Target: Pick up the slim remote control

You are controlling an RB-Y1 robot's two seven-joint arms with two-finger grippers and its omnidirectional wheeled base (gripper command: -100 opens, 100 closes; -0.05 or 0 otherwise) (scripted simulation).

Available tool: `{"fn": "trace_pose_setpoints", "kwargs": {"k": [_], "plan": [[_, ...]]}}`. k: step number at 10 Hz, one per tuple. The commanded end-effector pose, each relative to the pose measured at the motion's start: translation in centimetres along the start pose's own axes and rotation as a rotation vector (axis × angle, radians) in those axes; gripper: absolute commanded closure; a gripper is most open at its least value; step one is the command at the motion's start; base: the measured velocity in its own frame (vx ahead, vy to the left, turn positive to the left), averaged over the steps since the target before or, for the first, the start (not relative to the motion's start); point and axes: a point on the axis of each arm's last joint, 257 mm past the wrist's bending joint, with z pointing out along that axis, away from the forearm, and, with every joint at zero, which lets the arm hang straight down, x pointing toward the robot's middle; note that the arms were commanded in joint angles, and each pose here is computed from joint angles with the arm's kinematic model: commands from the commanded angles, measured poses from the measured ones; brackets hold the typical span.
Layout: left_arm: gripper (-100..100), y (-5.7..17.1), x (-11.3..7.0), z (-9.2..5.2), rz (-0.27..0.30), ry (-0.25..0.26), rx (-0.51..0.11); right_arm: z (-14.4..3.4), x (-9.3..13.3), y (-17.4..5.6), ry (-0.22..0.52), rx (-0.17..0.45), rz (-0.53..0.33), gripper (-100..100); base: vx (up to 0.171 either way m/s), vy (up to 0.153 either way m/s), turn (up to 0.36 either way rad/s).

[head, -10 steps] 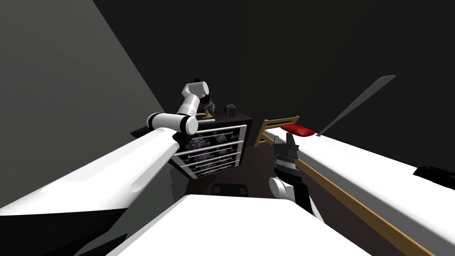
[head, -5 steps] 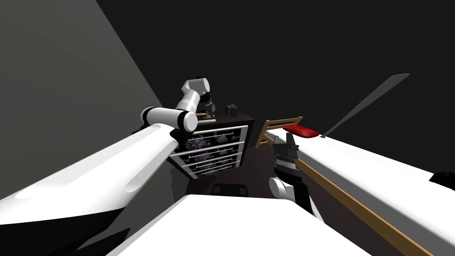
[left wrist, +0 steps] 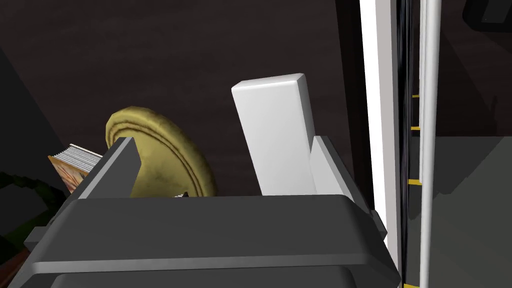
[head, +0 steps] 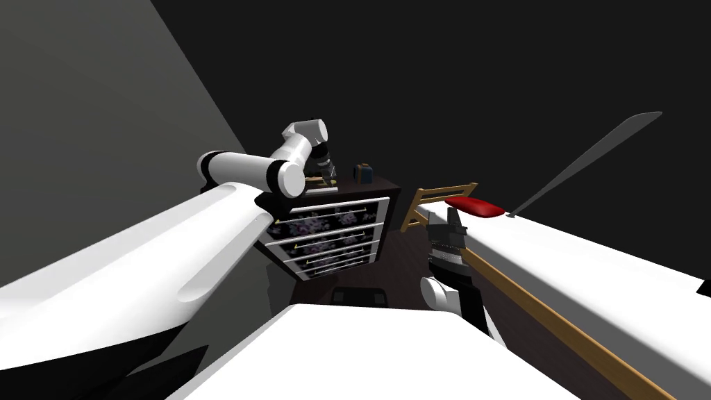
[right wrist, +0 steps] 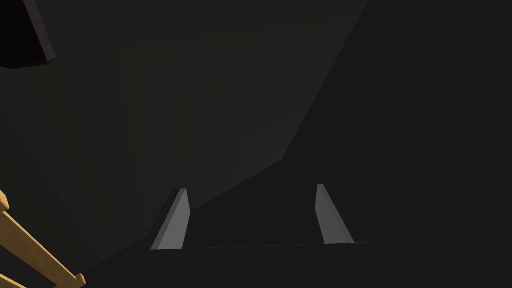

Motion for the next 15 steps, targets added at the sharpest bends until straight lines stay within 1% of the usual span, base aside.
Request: {"fn": "trace_pose_setpoints", "kwargs": {"k": [1, 2, 3, 4, 5, 6, 8, 9, 10, 11, 12, 14, 15], "plan": [[-100, 0.7, 0.0, 0.5, -0.003, -0.002, -0.024, 0.0, 0.0, 0.0, 0.0, 0.0, 0.0, 0, 0.028, 0.002, 0.002], [-100, 0.6, 0.0, 0.3, -0.001, -0.002, -0.017, 0.0, 0.0, 0.0, 0.0, 0.0, 0.0, 0, 0.0, 0.0, 0.0], [-100, 2.1, -0.2, 0.0, -0.013, -0.013, -0.08, 0.0, 0.0, 0.0, 0.0, 0.0, 0.0, 0, 0.043, 0.002, 0.056], [-100, 2.5, -0.2, 0.0, -0.013, -0.013, -0.096, 0.0, 0.0, 0.0, 0.0, 0.0, 0.0, 0, 0.059, 0.012, 0.037], [-100, 3.8, -0.4, -0.5, -0.023, -0.025, -0.15, 0.0, 0.0, 0.0, 0.0, 0.0, 0.0, 0, 0.089, 0.008, 0.038], [-100, 3.2, -0.2, -1.2, -0.015, -0.025, -0.131, 0.0, 0.0, 0.0, 0.0, 0.0, 0.0, 0, 0.081, 0.011, 0.029], [-100, 3.8, -0.3, -0.8, -0.02, -0.025, -0.151, 0.0, 0.0, 0.0, 0.0, 0.0, 0.0, 0, 0.014, 0.013, -0.003], [-100, 4.4, -0.5, -0.3, -0.026, -0.025, -0.172, 0.0, 0.0, 0.0, 0.0, 0.0, 0.0, 0, -0.013, 0.004, -0.001], [-100, 6.0, -0.8, -0.6, -0.039, -0.036, -0.238, 0.0, 0.0, 0.0, 0.0, 0.0, 0.0, 0, 0.041, 0.006, 0.041], [-100, 6.3, -0.9, -0.1, -0.046, -0.036, -0.246, 0.0, 0.0, 0.0, 0.0, 0.0, 0.0, 0, 0.067, 0.01, 0.025], [-100, 7.1, -1.0, 0.2, -0.05, -0.036, -0.273, 0.0, 0.0, 0.0, 0.0, 0.0, 0.0, 0, 0.04, 0.008, -0.002], [-100, 9.1, -1.3, 1.5, -0.069, -0.033, -0.338, 0.0, 0.0, 0.0, 0.0, 0.0, 0.0, 0, 0.006, 0.003, -0.001], [-100, 9.3, -1.3, 1.4, -0.069, -0.034, -0.35, 0.0, 0.0, 0.0, 0.0, 0.0, 0.0, 0, -0.006, 0.0, -0.001]]}}
